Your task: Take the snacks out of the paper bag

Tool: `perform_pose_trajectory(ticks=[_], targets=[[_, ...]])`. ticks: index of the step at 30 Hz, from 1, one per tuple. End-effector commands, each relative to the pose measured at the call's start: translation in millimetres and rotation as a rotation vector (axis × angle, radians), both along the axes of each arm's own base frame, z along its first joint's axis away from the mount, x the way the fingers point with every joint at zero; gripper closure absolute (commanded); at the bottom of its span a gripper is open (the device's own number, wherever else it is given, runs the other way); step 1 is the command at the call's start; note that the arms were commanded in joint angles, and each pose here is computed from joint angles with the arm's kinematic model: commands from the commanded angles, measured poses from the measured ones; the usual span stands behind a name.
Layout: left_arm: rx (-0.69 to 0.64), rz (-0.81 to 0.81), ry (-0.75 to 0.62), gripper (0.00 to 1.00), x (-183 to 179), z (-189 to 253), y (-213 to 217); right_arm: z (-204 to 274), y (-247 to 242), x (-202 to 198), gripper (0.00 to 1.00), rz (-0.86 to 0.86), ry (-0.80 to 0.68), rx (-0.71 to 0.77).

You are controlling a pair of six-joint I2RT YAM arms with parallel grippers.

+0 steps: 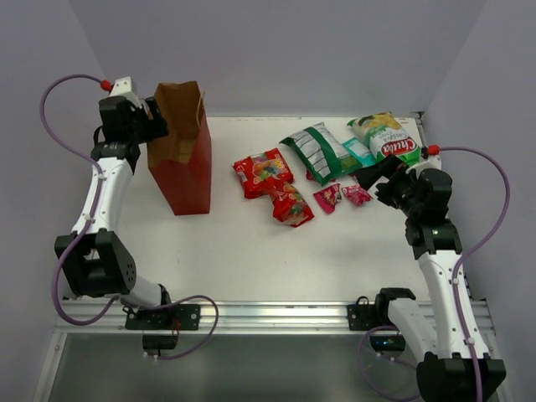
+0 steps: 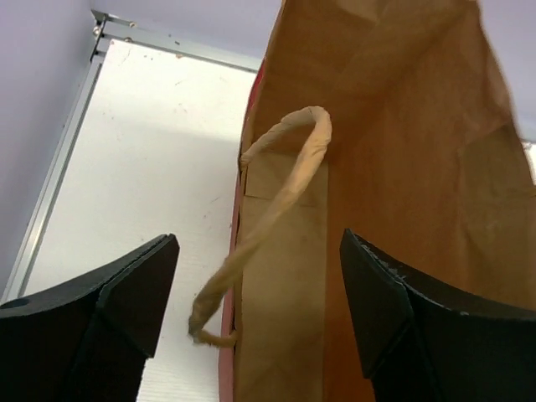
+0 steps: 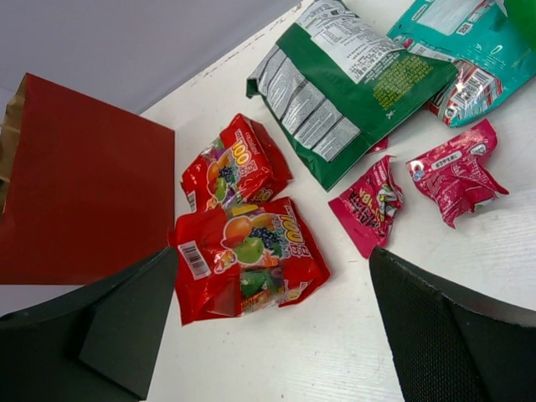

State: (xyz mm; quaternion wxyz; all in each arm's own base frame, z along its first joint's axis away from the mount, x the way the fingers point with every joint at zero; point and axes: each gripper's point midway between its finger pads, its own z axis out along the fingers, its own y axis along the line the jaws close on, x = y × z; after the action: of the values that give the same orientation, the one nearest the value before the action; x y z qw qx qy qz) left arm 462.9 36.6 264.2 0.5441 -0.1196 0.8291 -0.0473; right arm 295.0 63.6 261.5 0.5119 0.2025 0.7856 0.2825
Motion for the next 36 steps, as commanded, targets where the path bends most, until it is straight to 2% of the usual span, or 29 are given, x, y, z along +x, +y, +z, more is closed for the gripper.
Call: perform_pose_trajectory(ticks=[1, 2, 4, 8, 12, 16, 18, 22, 27, 31, 36], targets=[[0.028, 0.011, -0.1, 0.14, -8.8, 50.6, 5.4, 21.3, 5.6, -3.2, 0.01, 0.048, -0.053, -0.032], [0.03, 0.014, -0.115, 0.06, -13.6, 59.3, 5.3, 24.5, 5.7, -4.3, 0.01, 0.05, -0.059, -0.037], [0.036, 0.032, -0.115, 0.0, -21.4, 68.5, 7.4, 37.4, 6.5, -9.2, 0.01, 0.053, -0.078, -0.04], [0.041, 0.055, -0.13, 0.0, -53.0, 94.8, 7.2, 69.6, 3.4, -22.6, 0.01, 0.047, -0.131, -0.073], [0.05, 0.052, -0.16, 0.0, -99.7, 115.6, 0.9, 135.8, -5.1, -49.4, 0.01, 0.022, -0.256, -0.157], [0.098, 0.089, -0.302, 0.0, -159.9, 156.2, -5.9, 183.4, -19.5, -77.4, 0.01, -0.029, -0.354, -0.273], [0.132, 0.099, -0.326, 0.0, -178.9, 165.4, -6.8, 204.0, -31.0, -95.0, 0.01, -0.096, -0.394, -0.299], [0.17, 0.044, -0.447, 0.0, -228.4, 205.9, -21.6, 226.7, -35.7, -128.1, 0.01, -0.13, -0.487, -0.319], [0.181, 0.06, -0.576, 0.0, -284.2, 243.2, -16.8, 243.1, -43.2, -176.4, 0.01, -0.143, -0.631, -0.373], [0.171, 0.056, -0.629, 0.0, -305.0, 255.1, -15.6, 258.6, -56.6, -211.9, 0.01, -0.189, -0.762, -0.408], [0.146, -0.016, -0.654, 0.0, -312.7, 255.8, -27.7, 268.2, -64.8, -243.3, 0.01, -0.234, -0.911, -0.414]])
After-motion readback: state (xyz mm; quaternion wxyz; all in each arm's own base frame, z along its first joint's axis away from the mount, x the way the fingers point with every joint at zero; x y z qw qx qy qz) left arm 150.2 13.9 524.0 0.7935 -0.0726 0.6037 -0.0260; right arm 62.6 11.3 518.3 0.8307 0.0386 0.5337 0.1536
